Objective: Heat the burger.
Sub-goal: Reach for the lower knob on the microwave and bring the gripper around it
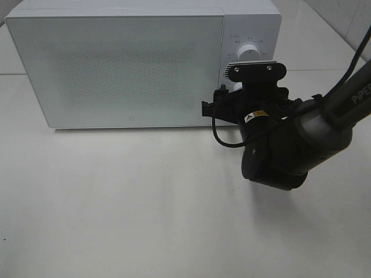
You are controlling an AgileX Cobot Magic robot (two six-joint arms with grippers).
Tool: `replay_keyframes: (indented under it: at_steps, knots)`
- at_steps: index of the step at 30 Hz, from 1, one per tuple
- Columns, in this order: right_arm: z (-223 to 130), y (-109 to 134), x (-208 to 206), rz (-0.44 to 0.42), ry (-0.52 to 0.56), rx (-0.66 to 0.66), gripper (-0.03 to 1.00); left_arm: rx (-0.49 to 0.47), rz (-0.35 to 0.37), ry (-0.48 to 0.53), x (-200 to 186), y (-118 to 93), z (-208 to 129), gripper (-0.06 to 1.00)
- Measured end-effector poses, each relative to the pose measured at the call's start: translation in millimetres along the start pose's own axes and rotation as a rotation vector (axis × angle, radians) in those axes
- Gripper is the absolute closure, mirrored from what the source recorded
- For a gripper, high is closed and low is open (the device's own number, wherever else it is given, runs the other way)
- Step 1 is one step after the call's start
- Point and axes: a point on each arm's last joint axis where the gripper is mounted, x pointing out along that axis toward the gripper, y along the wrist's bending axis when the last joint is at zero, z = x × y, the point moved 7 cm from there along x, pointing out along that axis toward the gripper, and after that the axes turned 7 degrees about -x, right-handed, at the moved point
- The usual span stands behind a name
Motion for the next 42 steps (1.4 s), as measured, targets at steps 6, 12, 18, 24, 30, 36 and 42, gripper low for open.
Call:
replay_keyframes:
  at_steps: [6, 12, 18, 24, 30, 36, 42]
  knots:
    - [0.1, 0.1, 0.0, 0.001, 0.000, 0.000, 0.20, 0.000, 0.000, 0.000, 0.0, 0.0, 0.0, -0.05]
    - [2.4, 3.8, 0.2, 0.022, -0.013, -0.010, 0.20, 0.000, 0.000, 0.000, 0.0, 0.0, 0.0, -0.05]
    - [3.0, 4.7, 0.3, 0.027, -0.016, -0.012, 0.21, 0.000, 0.000, 0.000, 0.0, 0.0, 0.0, -0.05]
    - [2.8, 5.5, 0.6, 0.030, -0.013, -0.012, 0.26, 0.000, 0.000, 0.000, 0.0, 0.0, 0.0, -0.05]
    - [-2.3, 7.4, 0.5, 0.042, 0.019, -0.009, 0.40, 0.000, 0.000, 0.000, 0.0, 0.0, 0.0, -0.05]
    - [-5.0, 4.2, 0.9, 0.025, 0.037, 0.003, 0.53, 0.000, 0.000, 0.000, 0.0, 0.0, 0.0, -0.05]
    - [-3.6, 3.2, 1.2, 0.018, 0.022, 0.001, 0.53, 0.000, 0.000, 0.000, 0.0, 0.0, 0.0, -0.05]
